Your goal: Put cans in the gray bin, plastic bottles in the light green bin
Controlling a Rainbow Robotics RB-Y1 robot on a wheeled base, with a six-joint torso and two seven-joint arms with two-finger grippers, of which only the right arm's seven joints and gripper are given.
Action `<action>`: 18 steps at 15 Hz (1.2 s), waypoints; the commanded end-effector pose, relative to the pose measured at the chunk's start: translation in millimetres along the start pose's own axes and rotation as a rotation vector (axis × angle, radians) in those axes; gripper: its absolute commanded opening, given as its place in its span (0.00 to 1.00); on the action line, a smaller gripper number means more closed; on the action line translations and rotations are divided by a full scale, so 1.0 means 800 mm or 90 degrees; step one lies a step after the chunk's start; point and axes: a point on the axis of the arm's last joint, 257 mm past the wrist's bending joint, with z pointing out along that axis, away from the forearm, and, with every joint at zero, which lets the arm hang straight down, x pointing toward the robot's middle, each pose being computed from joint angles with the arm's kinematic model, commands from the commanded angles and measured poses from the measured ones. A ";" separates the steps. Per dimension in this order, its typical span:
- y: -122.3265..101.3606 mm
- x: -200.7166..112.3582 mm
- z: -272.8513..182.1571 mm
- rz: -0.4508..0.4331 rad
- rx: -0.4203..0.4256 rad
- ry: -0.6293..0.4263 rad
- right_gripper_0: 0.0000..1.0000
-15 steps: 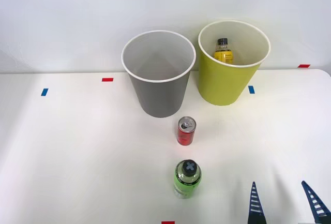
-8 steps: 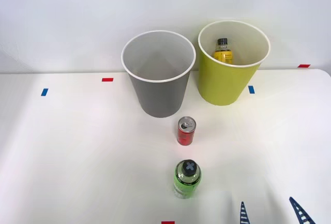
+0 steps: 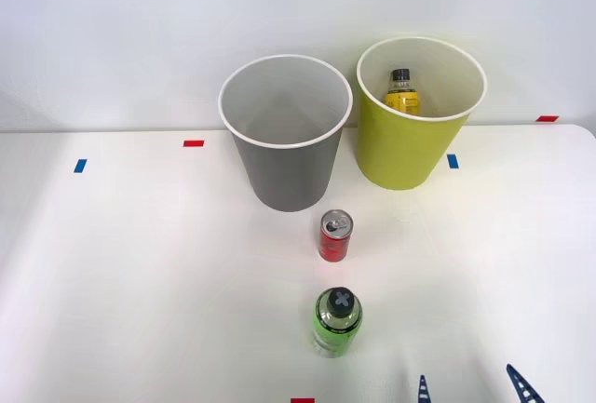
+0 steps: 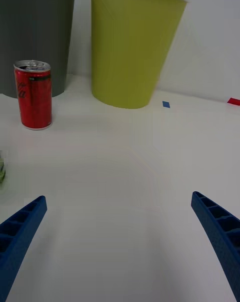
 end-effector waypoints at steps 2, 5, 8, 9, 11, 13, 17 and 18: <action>0.000 -0.004 0.000 0.003 0.001 -0.007 1.00; -0.002 -0.003 0.000 -0.001 0.001 -0.006 1.00; -0.002 -0.003 0.000 -0.001 0.001 -0.006 1.00; -0.002 -0.003 0.000 -0.001 0.001 -0.006 1.00; -0.002 -0.003 0.000 -0.001 0.001 -0.006 1.00; -0.002 -0.003 0.000 -0.001 0.001 -0.006 1.00; -0.002 -0.003 0.000 -0.001 0.001 -0.006 1.00; -0.002 -0.003 0.000 -0.001 0.001 -0.006 1.00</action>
